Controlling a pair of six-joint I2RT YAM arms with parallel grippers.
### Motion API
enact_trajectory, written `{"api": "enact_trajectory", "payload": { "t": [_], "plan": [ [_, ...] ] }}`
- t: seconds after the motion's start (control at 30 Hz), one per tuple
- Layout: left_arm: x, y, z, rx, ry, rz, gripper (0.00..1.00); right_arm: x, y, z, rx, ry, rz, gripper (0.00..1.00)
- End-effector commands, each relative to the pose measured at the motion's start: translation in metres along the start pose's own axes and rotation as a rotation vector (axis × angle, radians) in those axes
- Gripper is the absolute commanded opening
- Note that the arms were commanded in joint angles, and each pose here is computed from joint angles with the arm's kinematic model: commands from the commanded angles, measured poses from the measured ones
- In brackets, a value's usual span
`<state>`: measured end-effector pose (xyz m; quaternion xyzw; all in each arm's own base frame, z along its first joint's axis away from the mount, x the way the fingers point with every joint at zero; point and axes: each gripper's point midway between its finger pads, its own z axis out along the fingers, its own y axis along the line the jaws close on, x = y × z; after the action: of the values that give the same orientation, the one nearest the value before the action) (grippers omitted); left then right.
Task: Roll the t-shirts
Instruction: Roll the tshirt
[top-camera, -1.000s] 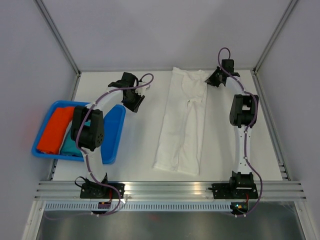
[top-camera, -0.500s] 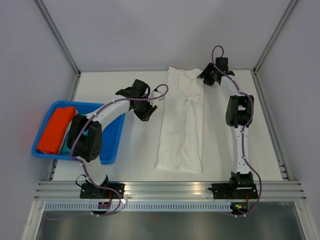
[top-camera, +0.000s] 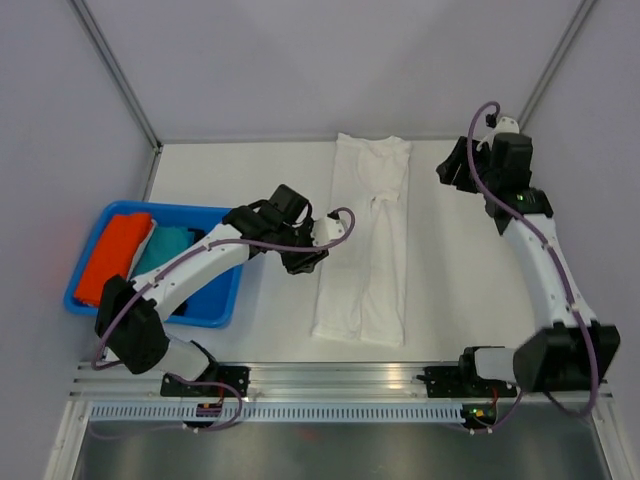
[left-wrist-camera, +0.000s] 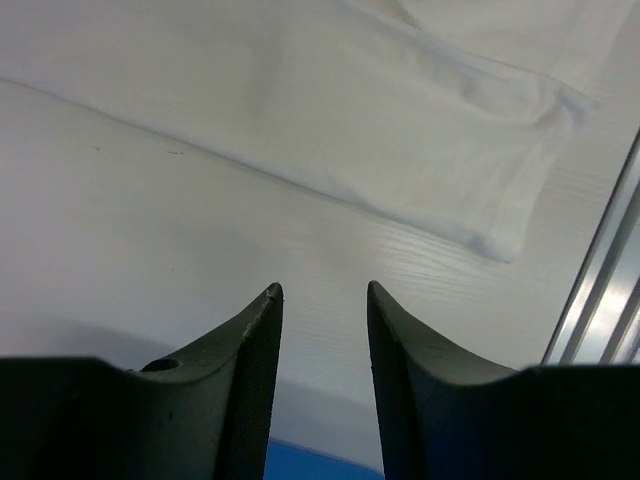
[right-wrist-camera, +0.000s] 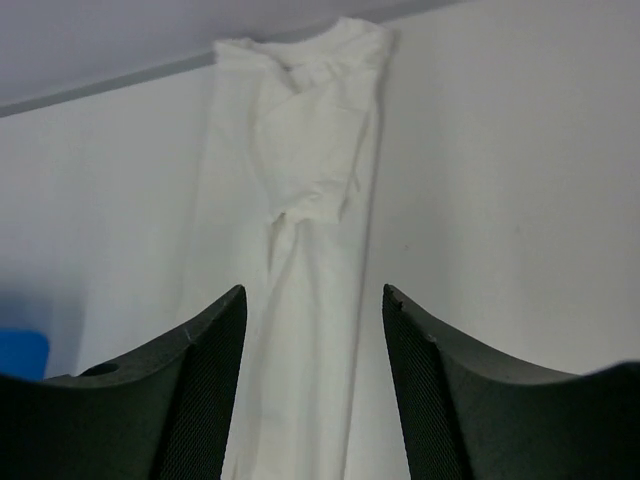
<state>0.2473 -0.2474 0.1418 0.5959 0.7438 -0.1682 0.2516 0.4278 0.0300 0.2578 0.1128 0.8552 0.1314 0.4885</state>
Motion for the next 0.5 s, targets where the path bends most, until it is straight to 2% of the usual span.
{"api": "enact_trajectory", "payload": {
  "t": [0.0, 0.03, 0.13, 0.17, 0.23, 0.33, 0.4, 0.47],
  "plan": [
    [-0.014, -0.031, -0.036, 0.032, -0.126, 0.011, 0.46, 0.054, 0.007, -0.032, -0.064, 0.001, -0.080, 0.64],
    [-0.014, -0.036, -0.042, 0.030, -0.142, 0.009, 0.46, 0.050, 0.015, -0.052, -0.096, -0.046, -0.093, 0.64],
    [-0.001, -0.049, -0.058, 0.018, -0.140, 0.048, 0.47, 0.062, 0.028, -0.070, -0.147, -0.031, -0.127, 0.64],
    [0.019, -0.057, -0.063, 0.038, -0.055, 0.028, 0.47, 0.062, 0.037, -0.077, -0.179, -0.038, -0.143, 0.64],
    [0.039, -0.052, -0.075, -0.008, 0.041, 0.055, 0.47, 0.064, 0.049, -0.081, -0.227, -0.026, -0.154, 0.64],
    [0.058, -0.051, -0.093, -0.049, 0.107, 0.121, 0.47, 0.061, 0.052, -0.080, -0.232, -0.027, -0.151, 0.65],
    [0.052, -0.056, -0.106, -0.061, 0.047, 0.182, 0.48, 0.060, 0.050, -0.074, -0.221, -0.047, -0.123, 0.65],
    [0.042, -0.069, -0.112, -0.014, -0.048, 0.347, 0.48, 0.064, 0.058, -0.072, -0.285, -0.057, -0.157, 0.65]
  ]
}}
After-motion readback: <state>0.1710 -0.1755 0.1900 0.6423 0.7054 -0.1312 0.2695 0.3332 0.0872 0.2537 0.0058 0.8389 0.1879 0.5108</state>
